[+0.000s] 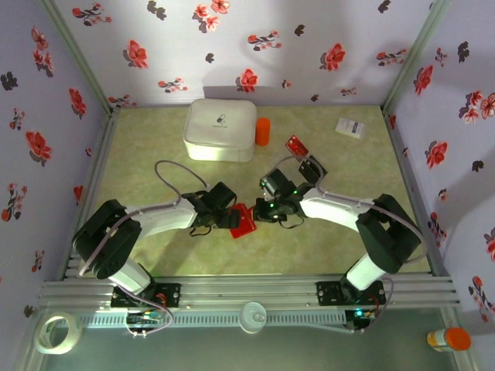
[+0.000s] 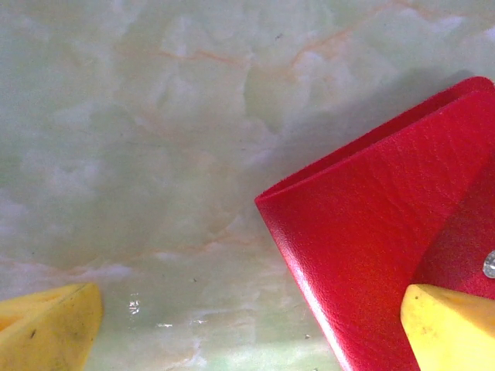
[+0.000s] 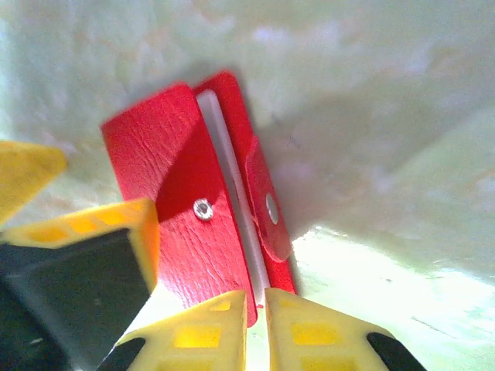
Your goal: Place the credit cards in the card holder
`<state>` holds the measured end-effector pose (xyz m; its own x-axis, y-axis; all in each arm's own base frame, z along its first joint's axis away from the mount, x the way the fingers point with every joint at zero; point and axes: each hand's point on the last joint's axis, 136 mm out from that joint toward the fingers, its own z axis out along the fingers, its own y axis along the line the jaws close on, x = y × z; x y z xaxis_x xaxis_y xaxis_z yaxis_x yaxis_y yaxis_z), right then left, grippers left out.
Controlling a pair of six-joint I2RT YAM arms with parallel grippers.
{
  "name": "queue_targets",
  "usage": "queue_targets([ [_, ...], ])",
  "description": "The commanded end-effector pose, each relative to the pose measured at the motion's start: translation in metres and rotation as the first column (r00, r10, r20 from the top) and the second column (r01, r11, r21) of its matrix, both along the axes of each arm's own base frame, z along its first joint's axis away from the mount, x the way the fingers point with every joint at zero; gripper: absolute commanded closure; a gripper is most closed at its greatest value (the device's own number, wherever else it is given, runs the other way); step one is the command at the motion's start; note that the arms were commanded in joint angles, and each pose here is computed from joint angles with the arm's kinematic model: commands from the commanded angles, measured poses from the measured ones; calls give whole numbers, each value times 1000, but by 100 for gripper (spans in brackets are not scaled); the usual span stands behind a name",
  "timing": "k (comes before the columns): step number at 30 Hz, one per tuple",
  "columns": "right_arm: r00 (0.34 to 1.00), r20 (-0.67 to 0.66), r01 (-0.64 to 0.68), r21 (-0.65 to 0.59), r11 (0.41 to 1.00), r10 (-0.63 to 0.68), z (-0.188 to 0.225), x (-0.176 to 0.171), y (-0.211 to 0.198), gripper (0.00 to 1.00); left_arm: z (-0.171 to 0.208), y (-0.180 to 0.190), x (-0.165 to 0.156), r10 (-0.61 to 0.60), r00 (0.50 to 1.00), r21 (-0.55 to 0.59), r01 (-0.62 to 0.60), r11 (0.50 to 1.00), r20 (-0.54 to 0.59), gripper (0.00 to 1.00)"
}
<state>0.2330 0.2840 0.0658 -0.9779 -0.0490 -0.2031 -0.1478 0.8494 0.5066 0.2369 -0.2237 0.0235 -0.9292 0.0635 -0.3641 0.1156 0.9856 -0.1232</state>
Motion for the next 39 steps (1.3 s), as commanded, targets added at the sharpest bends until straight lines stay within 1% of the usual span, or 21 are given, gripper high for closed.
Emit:
queue_targets([
  [1, 998, 58, 14, -62, 998, -10, 15, 13, -18, 82, -19, 21, -11, -17, 999, 107, 21, 994, -35, 0],
  [4, 998, 60, -3, -77, 997, 8, 18, 19, -20, 72, -20, 20, -12, -24, 999, 107, 27, 994, -34, 0],
  [6, 998, 56, -26, -83, 996, 31, 19, 21, -17, 68, -20, 19, -12, -28, 999, 104, 32, 994, -32, 0],
  [8, 998, 49, -45, -83, 996, 49, 18, 23, -13, 65, -21, 18, -13, -34, 999, 101, 37, 994, -31, 0],
  [11, 997, 32, -69, -86, 994, 72, 14, 26, -7, 65, -22, 17, -14, -36, 999, 98, 39, 994, -31, 0],
  [17, 996, 16, -86, -83, 993, 88, 8, 31, 1, 67, -24, 14, -15, -45, 998, 90, 48, 995, -35, 0],
  [25, 995, -4, -95, -81, 992, 95, 0, 33, 5, 74, -27, 13, -17, -45, 998, 86, 48, 995, -39, 0],
  [34, 995, -22, -96, -74, 993, 95, -7, 33, 8, 78, -27, 13, -17, -43, 998, 81, 46, 996, -36, 0],
  [39, 995, -31, -99, -73, 992, 96, -10, 31, 8, 87, -28, 12, -17, -41, 999, 79, 43, 996, -35, 0],
])
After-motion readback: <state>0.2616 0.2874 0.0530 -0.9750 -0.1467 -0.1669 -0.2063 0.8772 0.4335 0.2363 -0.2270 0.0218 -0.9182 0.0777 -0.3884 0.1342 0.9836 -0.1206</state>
